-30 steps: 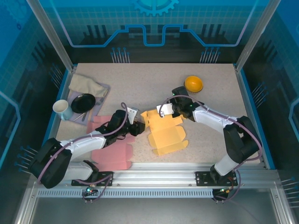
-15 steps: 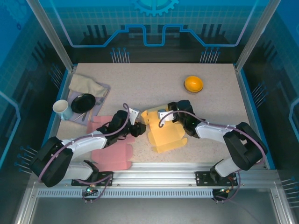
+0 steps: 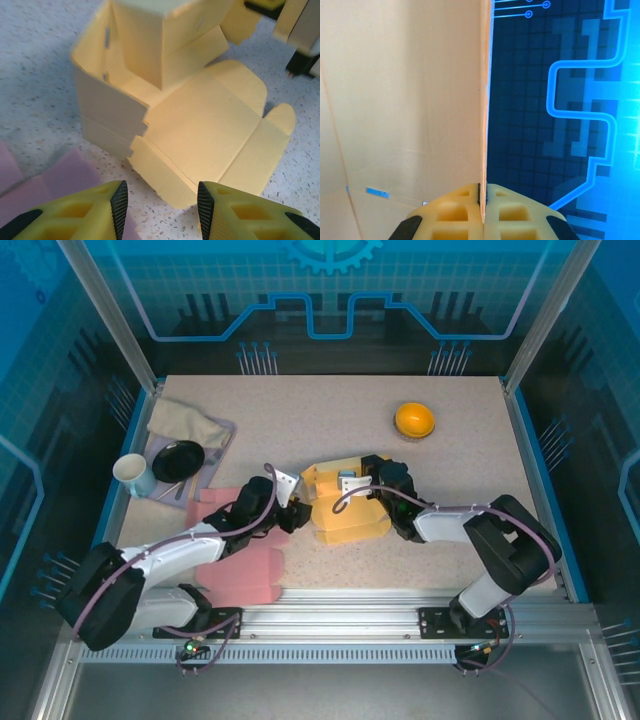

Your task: Fold the paper box

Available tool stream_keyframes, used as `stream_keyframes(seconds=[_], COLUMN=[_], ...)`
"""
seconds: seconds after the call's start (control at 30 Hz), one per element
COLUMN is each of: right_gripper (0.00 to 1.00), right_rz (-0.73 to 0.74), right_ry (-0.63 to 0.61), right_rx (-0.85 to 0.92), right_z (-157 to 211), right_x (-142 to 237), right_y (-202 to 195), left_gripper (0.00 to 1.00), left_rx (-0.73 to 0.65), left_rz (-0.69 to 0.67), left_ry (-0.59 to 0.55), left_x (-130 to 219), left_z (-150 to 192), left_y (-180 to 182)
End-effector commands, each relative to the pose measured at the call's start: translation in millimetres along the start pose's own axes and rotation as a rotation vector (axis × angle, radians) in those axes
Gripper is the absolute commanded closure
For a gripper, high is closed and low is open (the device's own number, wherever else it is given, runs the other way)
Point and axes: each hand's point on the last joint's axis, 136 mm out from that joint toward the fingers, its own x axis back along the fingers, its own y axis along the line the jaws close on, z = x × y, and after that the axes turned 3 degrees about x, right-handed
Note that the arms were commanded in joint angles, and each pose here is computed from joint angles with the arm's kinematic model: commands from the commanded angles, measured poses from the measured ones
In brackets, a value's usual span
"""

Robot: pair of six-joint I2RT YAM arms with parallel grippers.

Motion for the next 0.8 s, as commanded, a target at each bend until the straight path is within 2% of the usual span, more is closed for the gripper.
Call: stream_keyframes(seconds=[0.0, 0.1, 0.2, 0.6, 0.77], right_gripper=[1.0, 1.0, 1.0, 1.0, 1.0], right_rz=[0.048, 0.039, 0.028, -0.013, -0.03], right_ry=[0.008, 0.01, 0.01, -0.001, 0.004], right_rx=[-0.026, -0.023, -0.02, -0.026, -0.034], right_z=[-2, -3, -3, -2, 0], right_x=[-1, -3, -3, -2, -3], right_y=[-2, 3, 7, 18, 21], left_gripper=[0.56, 0.57, 0.57, 0.59, 0.6], left_rx=[-0.014, 0.009, -0.008, -0.124, -0.125], left_rz=[-0.105, -0.101, -0.084, -0.118, -0.06], left_ry=[-0.052, -0.068, -0.026, 0.0, 0.015], left_x=[10, 9, -1, -29, -37], left_z=[-19, -23, -20, -33, -30], left_y=[20, 23, 20, 26, 17])
